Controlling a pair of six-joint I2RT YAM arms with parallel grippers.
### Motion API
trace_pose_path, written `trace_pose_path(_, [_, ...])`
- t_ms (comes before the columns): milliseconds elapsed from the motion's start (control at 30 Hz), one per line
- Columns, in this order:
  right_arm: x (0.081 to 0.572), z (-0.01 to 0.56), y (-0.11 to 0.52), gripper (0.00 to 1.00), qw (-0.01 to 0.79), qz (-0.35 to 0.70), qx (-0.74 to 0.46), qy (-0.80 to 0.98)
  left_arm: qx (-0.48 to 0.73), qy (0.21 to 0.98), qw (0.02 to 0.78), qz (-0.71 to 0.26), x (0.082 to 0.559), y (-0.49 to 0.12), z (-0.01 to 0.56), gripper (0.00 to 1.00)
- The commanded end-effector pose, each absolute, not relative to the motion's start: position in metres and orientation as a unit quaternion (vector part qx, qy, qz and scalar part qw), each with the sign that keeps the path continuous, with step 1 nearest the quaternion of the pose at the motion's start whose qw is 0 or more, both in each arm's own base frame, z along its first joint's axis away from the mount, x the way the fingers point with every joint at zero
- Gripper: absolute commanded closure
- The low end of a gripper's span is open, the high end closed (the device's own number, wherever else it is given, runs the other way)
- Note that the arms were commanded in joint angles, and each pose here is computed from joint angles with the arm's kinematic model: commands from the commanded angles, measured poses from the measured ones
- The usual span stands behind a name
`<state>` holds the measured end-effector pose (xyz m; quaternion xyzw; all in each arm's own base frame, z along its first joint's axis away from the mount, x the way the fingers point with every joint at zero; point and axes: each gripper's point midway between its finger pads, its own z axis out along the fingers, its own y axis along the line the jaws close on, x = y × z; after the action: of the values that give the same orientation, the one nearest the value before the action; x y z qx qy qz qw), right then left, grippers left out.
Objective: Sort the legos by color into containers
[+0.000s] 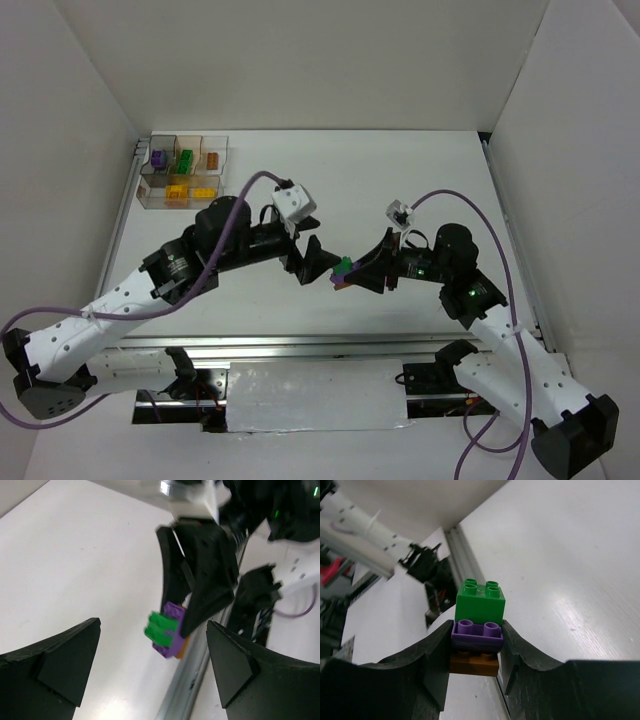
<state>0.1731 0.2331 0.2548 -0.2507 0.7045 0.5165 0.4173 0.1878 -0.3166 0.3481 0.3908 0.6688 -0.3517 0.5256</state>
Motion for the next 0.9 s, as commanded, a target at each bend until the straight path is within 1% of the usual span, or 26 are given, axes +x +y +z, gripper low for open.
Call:
trace_pose_path(0, [0.131, 0.292, 0.237, 1.00, 0.440, 0.559, -0.387, 0.587, 0.313, 0.690, 0.512, -0.405, 0.190, -0.309, 0.382, 0.00])
trace_pose_path(33, [0.123, 0.293, 0.237, 1.00, 0.434, 0.564, -0.406, 0.574, 0.317, 0.683, 0.500, -0.428, 0.187, -0.308, 0.390, 0.00])
trace_pose_path(133, [0.105, 0.300, 0.236, 1.00, 0.409, 0.584, -0.439, 0.547, 0.342, 0.677, 0.465, -0.457, 0.175, -0.312, 0.389, 0.01])
trace_pose_path(200, [0.103, 0.306, 0.236, 1.00, 0.403, 0.591, -0.444, 0.540, 0.392, 0.655, 0.425, -0.487, 0.155, -0.321, 0.381, 0.00])
trace_pose_path(300, [0.110, 0.309, 0.238, 1.00, 0.397, 0.588, -0.434, 0.555, 0.410, 0.651, 0.387, -0.508, 0.143, -0.324, 0.367, 0.00])
trace_pose_path(333, [0.111, 0.310, 0.239, 1.00, 0.392, 0.590, -0.432, 0.558, 0.415, 0.646, 0.381, -0.515, 0.139, -0.325, 0.365, 0.00])
trace_pose_path(367, [0.113, 0.311, 0.240, 1.00, 0.390, 0.591, -0.429, 0.561, 0.425, 0.624, 0.381, -0.533, 0.130, -0.324, 0.372, 0.01])
trace_pose_path(467, [0.114, 0.312, 0.241, 1.00, 0.386, 0.591, -0.431, 0.563, 0.434, 0.611, 0.374, -0.547, 0.120, -0.322, 0.368, 0.01])
trace_pose_path(633, [0.104, 0.318, 0.238, 1.00, 0.387, 0.596, -0.449, 0.542, 0.436, 0.617, 0.348, -0.555, 0.116, -0.325, 0.355, 0.00])
trace_pose_path(767, [0.102, 0.319, 0.239, 1.00, 0.374, 0.597, -0.455, 0.545, 0.430, 0.620, 0.339, -0.562, 0.118, -0.330, 0.353, 0.03])
trace_pose_path(867, [0.105, 0.314, 0.241, 1.00, 0.369, 0.594, -0.458, 0.549, 0.433, 0.609, 0.332, -0.576, 0.115, -0.332, 0.357, 0.05])
